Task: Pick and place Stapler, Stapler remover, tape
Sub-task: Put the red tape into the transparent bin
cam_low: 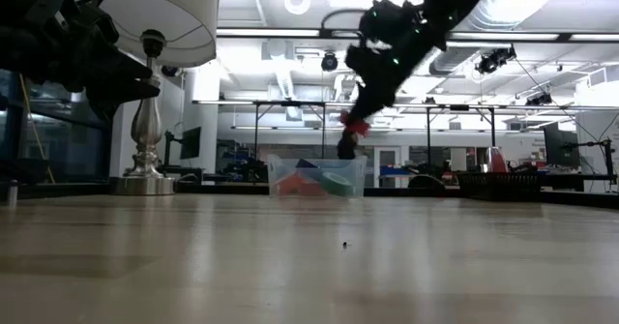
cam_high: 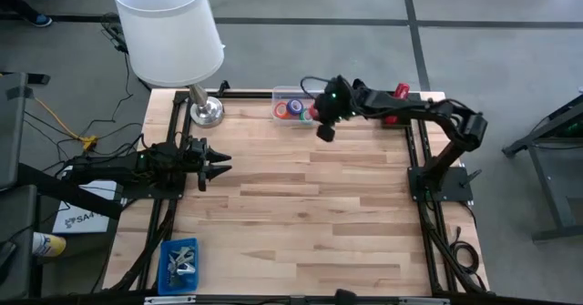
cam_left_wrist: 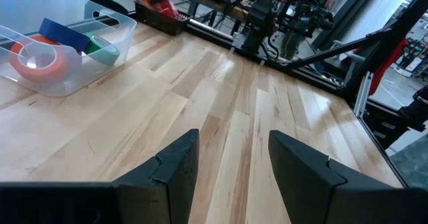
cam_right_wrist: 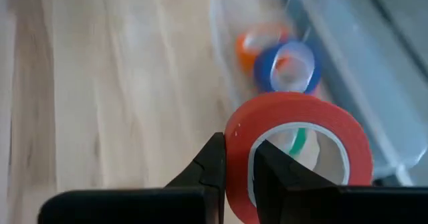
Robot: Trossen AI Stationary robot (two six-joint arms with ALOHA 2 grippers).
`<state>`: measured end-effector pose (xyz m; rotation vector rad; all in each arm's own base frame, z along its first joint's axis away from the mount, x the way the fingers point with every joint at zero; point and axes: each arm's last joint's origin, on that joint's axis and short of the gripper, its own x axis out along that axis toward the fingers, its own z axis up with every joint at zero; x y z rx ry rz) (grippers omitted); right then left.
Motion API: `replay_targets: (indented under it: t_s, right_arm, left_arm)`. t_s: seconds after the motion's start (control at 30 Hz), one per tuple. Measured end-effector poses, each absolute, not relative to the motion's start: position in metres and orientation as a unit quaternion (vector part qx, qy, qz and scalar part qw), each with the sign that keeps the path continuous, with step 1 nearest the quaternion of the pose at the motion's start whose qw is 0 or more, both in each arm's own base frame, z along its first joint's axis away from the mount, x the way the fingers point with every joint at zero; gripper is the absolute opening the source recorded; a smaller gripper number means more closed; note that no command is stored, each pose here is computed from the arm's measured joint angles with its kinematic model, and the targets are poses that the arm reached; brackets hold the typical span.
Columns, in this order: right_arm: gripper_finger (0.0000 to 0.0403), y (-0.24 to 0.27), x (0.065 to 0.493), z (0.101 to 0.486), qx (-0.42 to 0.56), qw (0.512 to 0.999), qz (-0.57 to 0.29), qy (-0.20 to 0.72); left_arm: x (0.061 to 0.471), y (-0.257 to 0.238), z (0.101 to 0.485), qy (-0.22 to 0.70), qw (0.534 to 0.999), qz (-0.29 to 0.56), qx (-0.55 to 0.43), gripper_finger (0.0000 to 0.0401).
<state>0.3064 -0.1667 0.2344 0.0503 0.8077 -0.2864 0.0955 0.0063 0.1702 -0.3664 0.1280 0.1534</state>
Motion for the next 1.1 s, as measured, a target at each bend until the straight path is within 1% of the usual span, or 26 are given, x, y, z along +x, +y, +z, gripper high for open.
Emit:
replay_targets:
  t_s: [0.17,0.3,0.4,0.57,0.73,0.8,0.93,1.1]
  right_arm:
    - [0.0033,-0.183,0.323,0.248,0.021,0.93,-0.166,0.328]
    - [0.0034,-0.199,0.337,0.24,0.086,0.93,-0.192,0.3]
    - [0.0037,-0.212,0.346,0.225,0.161,0.914,-0.224,0.299]
    - [0.0036,-0.232,0.354,0.204,0.295,0.872,-0.269,0.282]
    - [0.004,-0.248,0.348,0.191,0.384,0.827,-0.316,0.262]
    - [0.004,-0.252,0.344,0.19,0.395,0.817,-0.327,0.263]
    - [0.0041,-0.259,0.339,0.19,0.401,0.813,-0.333,0.259]
    - [0.0074,-0.26,0.337,0.19,0.411,0.813,-0.318,0.262]
  left_arm:
    - [0.096,0.006,0.17,0.064,0.978,0.076,-0.182,0.0177]
    - [0.096,0.006,0.17,0.064,0.978,0.076,-0.182,0.0177]
    - [0.096,0.006,0.17,0.064,0.978,0.076,-0.182,0.0177]
    - [0.096,0.006,0.17,0.064,0.978,0.076,-0.182,0.0177]
    - [0.096,0.006,0.17,0.064,0.978,0.076,-0.182,0.0177]
    - [0.096,0.006,0.17,0.064,0.978,0.076,-0.182,0.0177]
    - [0.096,0.006,0.17,0.064,0.978,0.076,-0.182,0.0177]
    - [0.096,0.006,0.17,0.064,0.978,0.076,-0.182,0.0177]
